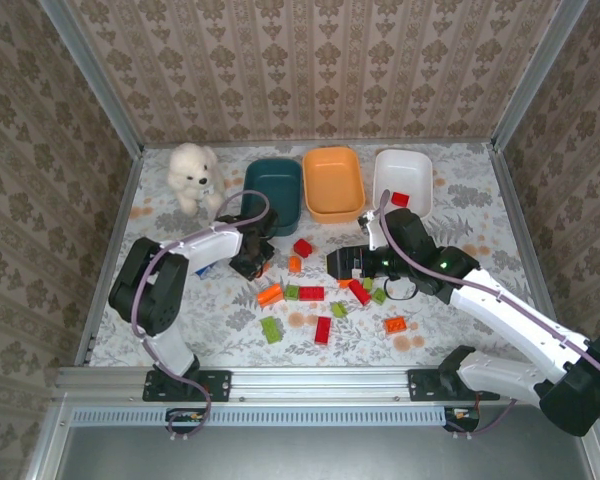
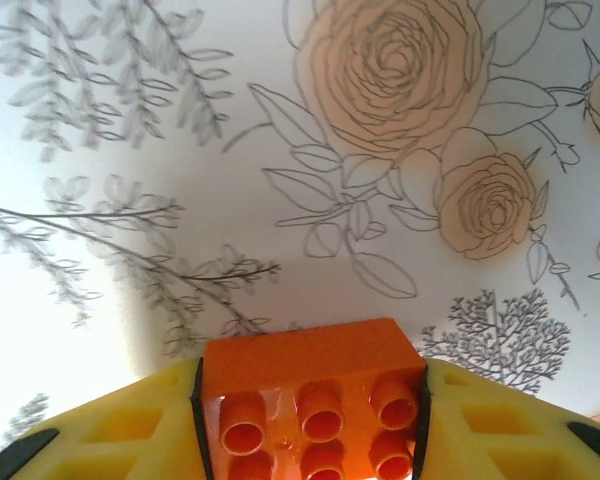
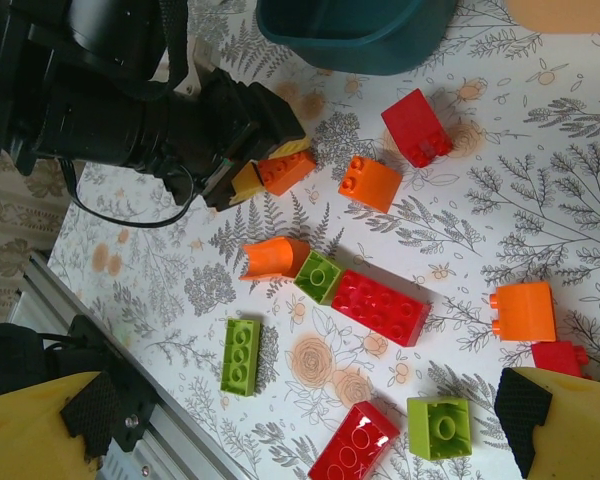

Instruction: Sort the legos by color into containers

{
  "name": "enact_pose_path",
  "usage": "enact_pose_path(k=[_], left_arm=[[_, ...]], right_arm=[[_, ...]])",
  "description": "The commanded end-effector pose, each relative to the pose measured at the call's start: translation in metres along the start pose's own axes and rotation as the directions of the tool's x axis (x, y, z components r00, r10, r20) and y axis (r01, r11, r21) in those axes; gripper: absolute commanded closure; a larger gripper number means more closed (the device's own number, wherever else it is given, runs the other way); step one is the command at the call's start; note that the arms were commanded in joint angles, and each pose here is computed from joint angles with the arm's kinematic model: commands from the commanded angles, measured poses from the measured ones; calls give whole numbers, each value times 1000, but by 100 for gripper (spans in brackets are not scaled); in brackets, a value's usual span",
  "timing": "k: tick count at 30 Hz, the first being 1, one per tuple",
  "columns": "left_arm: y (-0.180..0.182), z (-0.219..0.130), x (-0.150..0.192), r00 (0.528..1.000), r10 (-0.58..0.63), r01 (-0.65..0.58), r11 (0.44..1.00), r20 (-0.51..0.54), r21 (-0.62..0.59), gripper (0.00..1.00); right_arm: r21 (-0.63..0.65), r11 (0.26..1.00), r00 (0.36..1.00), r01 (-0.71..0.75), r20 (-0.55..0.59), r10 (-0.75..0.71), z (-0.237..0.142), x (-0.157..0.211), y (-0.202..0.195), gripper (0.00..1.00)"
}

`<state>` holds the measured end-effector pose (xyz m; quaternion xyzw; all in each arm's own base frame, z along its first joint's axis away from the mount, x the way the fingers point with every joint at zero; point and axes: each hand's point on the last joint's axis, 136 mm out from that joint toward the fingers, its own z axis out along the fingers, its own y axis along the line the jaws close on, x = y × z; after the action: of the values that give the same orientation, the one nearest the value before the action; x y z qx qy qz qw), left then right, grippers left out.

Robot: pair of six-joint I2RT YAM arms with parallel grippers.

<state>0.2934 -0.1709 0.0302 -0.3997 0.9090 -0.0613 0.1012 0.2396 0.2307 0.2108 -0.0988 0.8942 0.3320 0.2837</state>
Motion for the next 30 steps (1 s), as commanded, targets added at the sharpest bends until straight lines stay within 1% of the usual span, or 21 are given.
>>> enact_pose_path(k=[1,4,6,9,11,14,16,20,21,22,23,26,30], left_arm=[[4,-45,-10,994,68,-68,998,84,6,59],[-3,-76,-14,984,135,-142,989,115,50,59],[-16,-93,-23,970,189,-203,976,151,83,59],[-48,-107,-41,937,286,-311,944,198,108,60],[-74,-108,-55,914,346,-375,920,212,114,60],[-107,-96,-75,895,396,-423,900,207,106,59],[-126,-83,-87,891,411,-436,894,195,107,60],[-164,-55,-99,870,458,-480,871,183,104,59],[-168,-47,-99,867,467,-487,868,173,95,59],[-167,-37,-114,878,449,-466,881,164,85,58],[-169,-29,-115,881,448,-463,883,153,80,58],[-170,-3,-114,880,459,-468,882,119,61,57],[-170,17,-106,880,469,-474,878,74,71,53]], right_arm=[[3,1000,999,-2,33,2,-14,-5,5,0],[13,1000,998,-2,64,2,-22,-12,6,0],[21,1000,997,-12,82,10,-24,-17,6,0],[25,999,994,-31,105,29,-25,-24,6,0],[28,999,992,-45,119,42,-24,-30,5,1],[37,998,990,-56,131,51,-24,-37,5,1],[44,997,989,-61,139,55,-25,-41,5,1],[52,996,986,-75,150,66,-28,-45,4,1],[52,995,986,-81,153,72,-29,-45,3,1],[52,995,984,-89,158,80,-30,-46,2,0],[50,994,983,-94,161,84,-31,-46,2,0],[55,993,981,-106,169,95,-34,-46,1,0],[93,988,981,-120,167,104,-39,-41,-8,1]])
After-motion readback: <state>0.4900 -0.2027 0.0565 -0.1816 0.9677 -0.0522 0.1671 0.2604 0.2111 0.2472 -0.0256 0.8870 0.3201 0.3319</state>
